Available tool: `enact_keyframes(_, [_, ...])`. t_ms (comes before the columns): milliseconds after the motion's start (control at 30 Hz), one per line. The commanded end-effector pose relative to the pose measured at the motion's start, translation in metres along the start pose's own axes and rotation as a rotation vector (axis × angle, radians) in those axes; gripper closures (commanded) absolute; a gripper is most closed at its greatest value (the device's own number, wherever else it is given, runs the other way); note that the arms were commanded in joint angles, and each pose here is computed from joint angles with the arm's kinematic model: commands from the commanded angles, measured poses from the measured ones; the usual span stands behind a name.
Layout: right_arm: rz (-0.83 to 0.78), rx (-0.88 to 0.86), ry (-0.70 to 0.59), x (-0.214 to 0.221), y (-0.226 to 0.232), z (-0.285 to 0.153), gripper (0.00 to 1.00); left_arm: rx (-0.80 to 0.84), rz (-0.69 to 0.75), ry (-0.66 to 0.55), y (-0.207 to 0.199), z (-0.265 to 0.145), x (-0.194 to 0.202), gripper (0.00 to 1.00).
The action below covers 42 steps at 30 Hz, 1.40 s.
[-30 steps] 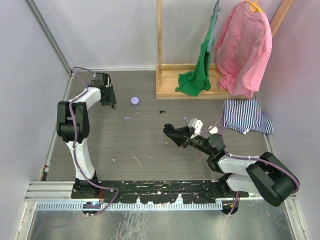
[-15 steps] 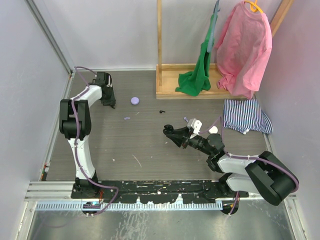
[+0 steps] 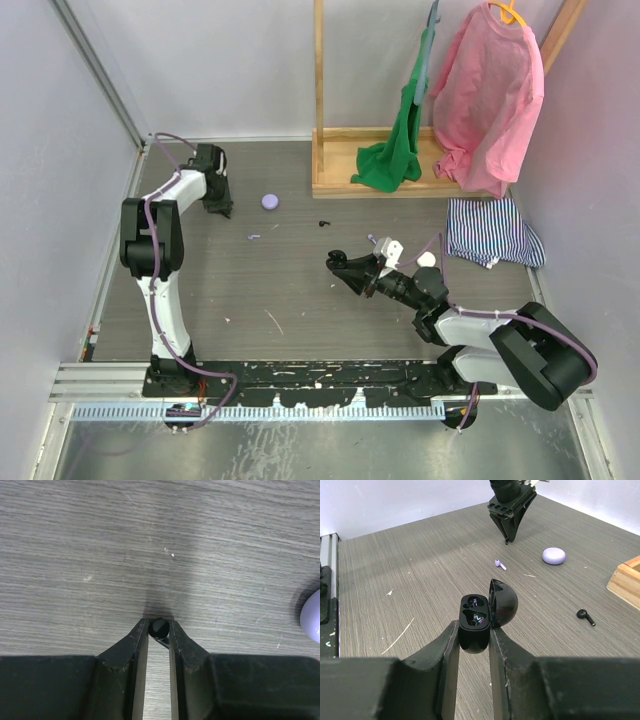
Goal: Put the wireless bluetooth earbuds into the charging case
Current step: Pick up the earbud from the center of the board, then place the earbud at the center of the board.
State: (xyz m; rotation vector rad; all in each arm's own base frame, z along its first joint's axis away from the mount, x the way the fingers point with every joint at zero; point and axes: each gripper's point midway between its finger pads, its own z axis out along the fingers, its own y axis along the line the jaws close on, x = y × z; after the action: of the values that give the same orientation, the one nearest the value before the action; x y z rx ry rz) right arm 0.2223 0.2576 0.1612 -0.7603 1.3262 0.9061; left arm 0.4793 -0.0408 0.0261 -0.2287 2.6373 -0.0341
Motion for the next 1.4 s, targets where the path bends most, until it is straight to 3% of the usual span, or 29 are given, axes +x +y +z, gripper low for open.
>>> enact_keyframes(0, [-0.041, -0.015, -0.061, -0.020, 0.000, 0.009, 0.97, 0.000, 0.027, 0.013, -0.006, -0.016, 0.004, 0.80])
enact_keyframes(333, [-0.035, -0.012, -0.054, -0.017, -0.001, 0.010, 0.97, -0.008, 0.048, -0.054, -0.012, -0.053, 0.009, 0.84])
enact_keyframes(733, [-0.035, -0.008, -0.048, -0.014, -0.001, 0.010, 0.97, 0.032, 0.211, -0.095, -0.065, -0.108, 0.053, 0.84])
enact_keyframes(1133, [-0.035, -0.012, -0.037, -0.011, 0.001, 0.013, 0.97, 0.077, 0.337, -0.278, -0.116, -0.161, 0.086, 0.84])
enact_keyframes(1367, [-0.040, -0.009, -0.010, -0.005, -0.001, 0.015, 0.97, 0.107, 0.394, -0.217, -0.139, -0.156, 0.135, 0.84])
